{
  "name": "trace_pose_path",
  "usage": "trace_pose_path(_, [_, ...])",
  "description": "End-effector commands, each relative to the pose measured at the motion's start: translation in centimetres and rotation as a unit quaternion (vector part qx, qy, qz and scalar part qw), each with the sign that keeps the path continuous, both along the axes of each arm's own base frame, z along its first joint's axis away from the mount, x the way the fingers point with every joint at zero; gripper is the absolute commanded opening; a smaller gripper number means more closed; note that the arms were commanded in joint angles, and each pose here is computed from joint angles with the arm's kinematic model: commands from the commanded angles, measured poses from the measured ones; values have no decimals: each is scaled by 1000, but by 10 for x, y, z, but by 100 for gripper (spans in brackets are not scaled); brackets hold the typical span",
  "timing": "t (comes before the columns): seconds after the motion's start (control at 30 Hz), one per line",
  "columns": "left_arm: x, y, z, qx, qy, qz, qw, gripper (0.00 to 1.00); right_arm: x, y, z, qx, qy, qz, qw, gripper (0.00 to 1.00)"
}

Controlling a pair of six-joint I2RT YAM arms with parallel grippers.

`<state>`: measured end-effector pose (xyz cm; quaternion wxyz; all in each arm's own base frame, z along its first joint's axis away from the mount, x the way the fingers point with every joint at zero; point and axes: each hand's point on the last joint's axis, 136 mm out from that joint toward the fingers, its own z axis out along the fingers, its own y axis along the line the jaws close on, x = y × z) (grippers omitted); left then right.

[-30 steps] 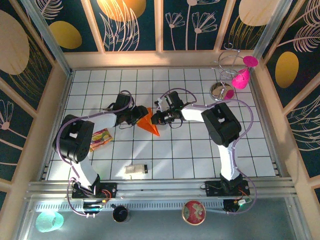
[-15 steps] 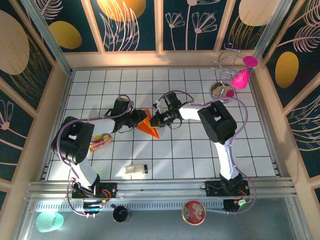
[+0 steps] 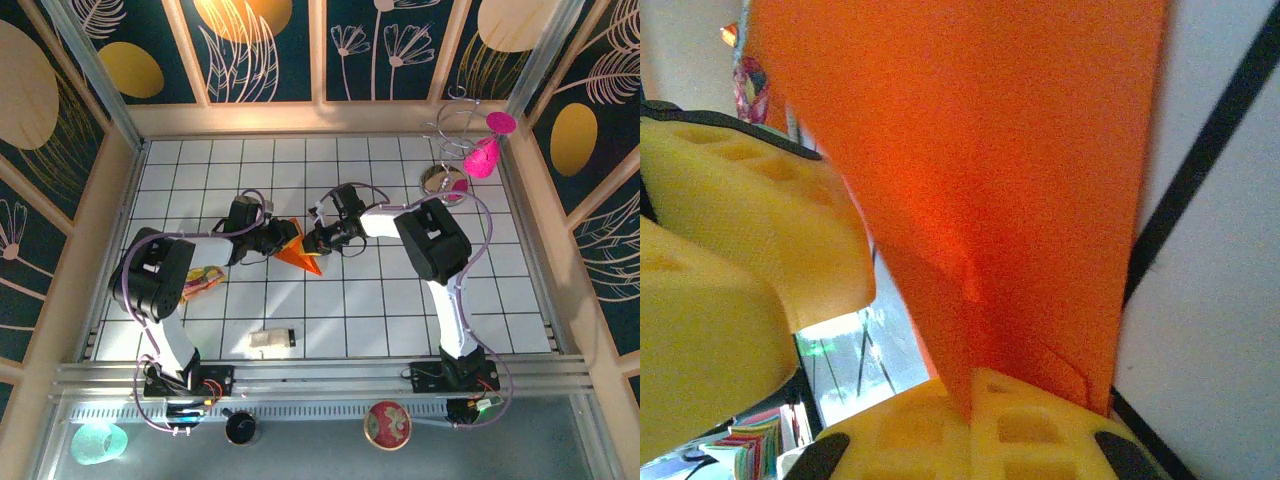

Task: Fold a paper plane with a square sheet of paper (pick it up from the middle)
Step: Fourth fold the wing at the center of the table.

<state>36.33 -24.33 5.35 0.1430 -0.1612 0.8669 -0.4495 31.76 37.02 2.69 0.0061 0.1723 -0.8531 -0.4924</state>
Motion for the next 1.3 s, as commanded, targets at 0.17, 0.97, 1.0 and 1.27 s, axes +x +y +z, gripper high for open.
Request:
trace_pose_path(0.17, [15,-9,6,-23,-13,-9,1000,25,1,-1,-1,1,25,0,1000,0])
trace_pose_path(0.97, [26,-1,-27,32,38,13,999,20,-5,-16,22,-1,-6,-12,1000,27])
trace_pose_path(1.0, [27,-1,-26,31,37,13,999,20,-6,-18,21,-3,-7,-13,1000,27])
trace_pose_path(1.27, [25,-3,-24,27,36,8,999,20,-13,-23,18,-10,-4,-11,1000,25])
